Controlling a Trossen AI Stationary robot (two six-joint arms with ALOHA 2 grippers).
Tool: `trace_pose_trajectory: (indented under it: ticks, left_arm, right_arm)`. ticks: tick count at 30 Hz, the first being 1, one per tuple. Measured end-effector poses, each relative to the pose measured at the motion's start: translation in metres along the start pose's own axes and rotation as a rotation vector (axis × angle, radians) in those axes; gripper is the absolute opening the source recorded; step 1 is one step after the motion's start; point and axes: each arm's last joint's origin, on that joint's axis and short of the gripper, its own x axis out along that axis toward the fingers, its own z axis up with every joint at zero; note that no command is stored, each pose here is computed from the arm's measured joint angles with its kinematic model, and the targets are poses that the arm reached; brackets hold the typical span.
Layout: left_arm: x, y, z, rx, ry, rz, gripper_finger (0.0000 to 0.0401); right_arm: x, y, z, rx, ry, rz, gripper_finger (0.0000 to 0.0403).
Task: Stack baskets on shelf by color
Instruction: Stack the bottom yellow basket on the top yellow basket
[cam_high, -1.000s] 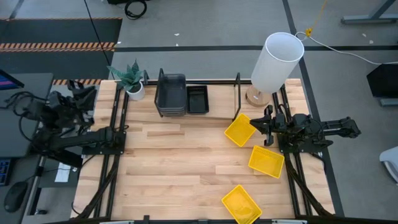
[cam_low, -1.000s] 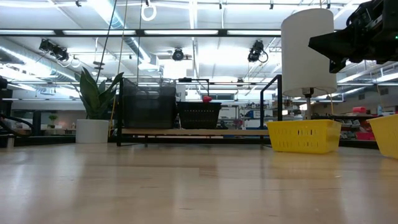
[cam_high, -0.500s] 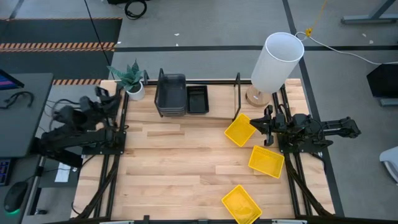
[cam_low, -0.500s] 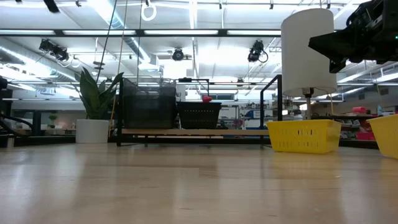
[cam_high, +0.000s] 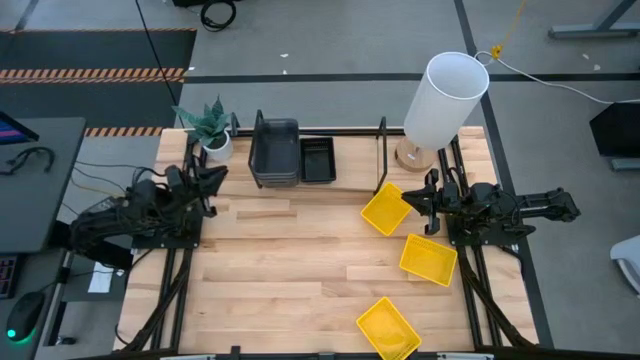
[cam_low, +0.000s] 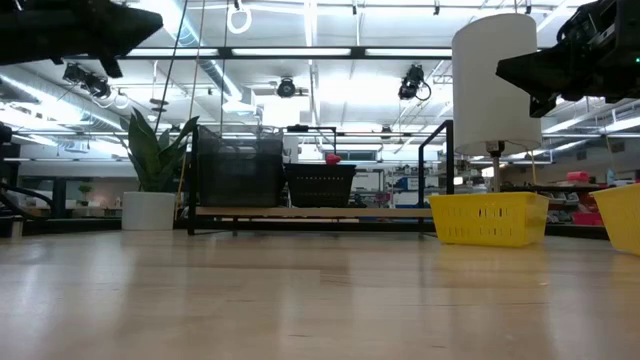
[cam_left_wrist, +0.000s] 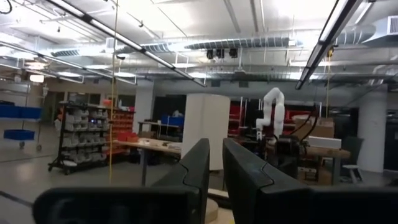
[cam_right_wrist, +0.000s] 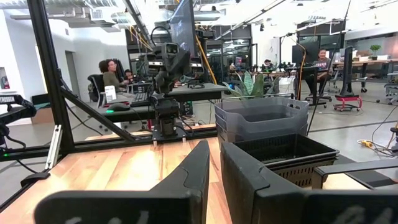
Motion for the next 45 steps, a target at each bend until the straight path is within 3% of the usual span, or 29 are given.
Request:
trace_pose_trajectory:
  ticks: [13,20,34,45]
  left_arm:
    - [-0.004,0.0,-0.031,-0.021,0.076,-0.044,0.005]
    - [-0.004,-0.001,-0.032,-0.018,0.093,-0.055,0.005]
    - [-0.009,-0.007,-0.053,0.019,0.309,-0.329,0.005]
    - [-0.012,-0.008,-0.061,0.07,0.394,-0.365,0.005]
  right_arm:
    - [0.0,0.0,0.0,0.0,0.0,0.0,0.0045]
    - [0.0,0.0,0.0,0.0,0.0,0.0,0.0045]
    - [0.0,0.0,0.0,0.0,0.0,0.0,0.0045]
    - [0.0,0.0,0.0,0.0,0.0,0.001,0.0045]
